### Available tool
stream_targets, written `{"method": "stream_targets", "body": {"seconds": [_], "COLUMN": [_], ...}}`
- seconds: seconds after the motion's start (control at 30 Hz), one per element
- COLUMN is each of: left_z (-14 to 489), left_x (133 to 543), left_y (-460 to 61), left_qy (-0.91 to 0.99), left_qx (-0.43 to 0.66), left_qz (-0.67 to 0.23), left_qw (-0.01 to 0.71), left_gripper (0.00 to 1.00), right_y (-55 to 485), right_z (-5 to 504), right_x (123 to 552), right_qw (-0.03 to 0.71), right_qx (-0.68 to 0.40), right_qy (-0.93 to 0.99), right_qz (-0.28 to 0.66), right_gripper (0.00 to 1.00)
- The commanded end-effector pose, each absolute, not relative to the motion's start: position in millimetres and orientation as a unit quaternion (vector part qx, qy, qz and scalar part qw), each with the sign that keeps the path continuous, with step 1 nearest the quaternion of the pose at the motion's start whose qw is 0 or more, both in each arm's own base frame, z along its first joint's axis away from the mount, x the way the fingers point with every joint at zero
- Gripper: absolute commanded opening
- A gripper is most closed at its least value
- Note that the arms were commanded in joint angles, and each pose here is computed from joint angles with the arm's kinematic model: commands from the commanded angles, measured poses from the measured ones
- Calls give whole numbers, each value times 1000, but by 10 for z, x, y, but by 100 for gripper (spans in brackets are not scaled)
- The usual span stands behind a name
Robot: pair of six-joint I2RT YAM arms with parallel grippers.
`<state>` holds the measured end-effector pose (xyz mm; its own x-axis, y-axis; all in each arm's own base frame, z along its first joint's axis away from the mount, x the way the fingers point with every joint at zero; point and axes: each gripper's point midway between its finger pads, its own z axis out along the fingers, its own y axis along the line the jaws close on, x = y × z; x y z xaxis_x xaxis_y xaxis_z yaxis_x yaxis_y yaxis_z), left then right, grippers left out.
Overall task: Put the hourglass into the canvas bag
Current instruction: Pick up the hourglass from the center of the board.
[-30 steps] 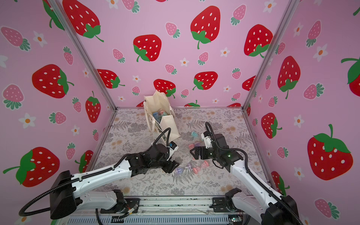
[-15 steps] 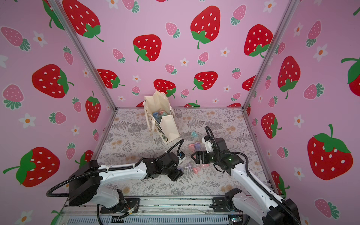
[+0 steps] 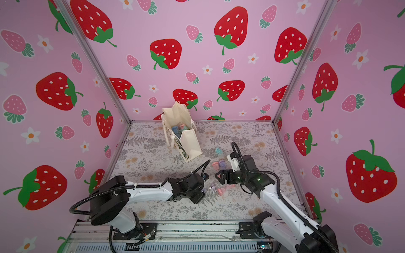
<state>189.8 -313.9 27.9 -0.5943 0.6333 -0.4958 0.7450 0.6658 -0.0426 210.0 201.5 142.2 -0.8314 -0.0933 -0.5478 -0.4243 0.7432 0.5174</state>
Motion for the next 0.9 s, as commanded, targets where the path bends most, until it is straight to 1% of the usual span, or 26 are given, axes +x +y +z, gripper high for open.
{"method": "stream_targets", "body": {"seconds": [0.0,0.23,0.33,0.43,0.87], "left_z": [333,267,277,294,527], "left_x": [1980,1971,1969,1966,1997], "left_y": [-3245,-3242,-3247,-3248,-3259], "left_qy": [878,880,880,878,871], "left_qx": [391,390,389,391,380], "left_qz": [-125,-123,-127,-128,-148], "left_qw": [245,240,241,244,275], "left_gripper": [62,58,52,50,42], "right_y": [1970,1969,1971,1974,1975], "right_z": [1390,1400,1395,1407,1435], "right_x": [2103,2116,2115,2127,2157], "right_qw": [255,257,257,258,264], "right_qx": [-139,-139,-140,-140,-138], "right_qy": [902,901,902,901,901], "right_qz": [321,319,318,319,317], "right_gripper": [99,99,99,99,99]}}
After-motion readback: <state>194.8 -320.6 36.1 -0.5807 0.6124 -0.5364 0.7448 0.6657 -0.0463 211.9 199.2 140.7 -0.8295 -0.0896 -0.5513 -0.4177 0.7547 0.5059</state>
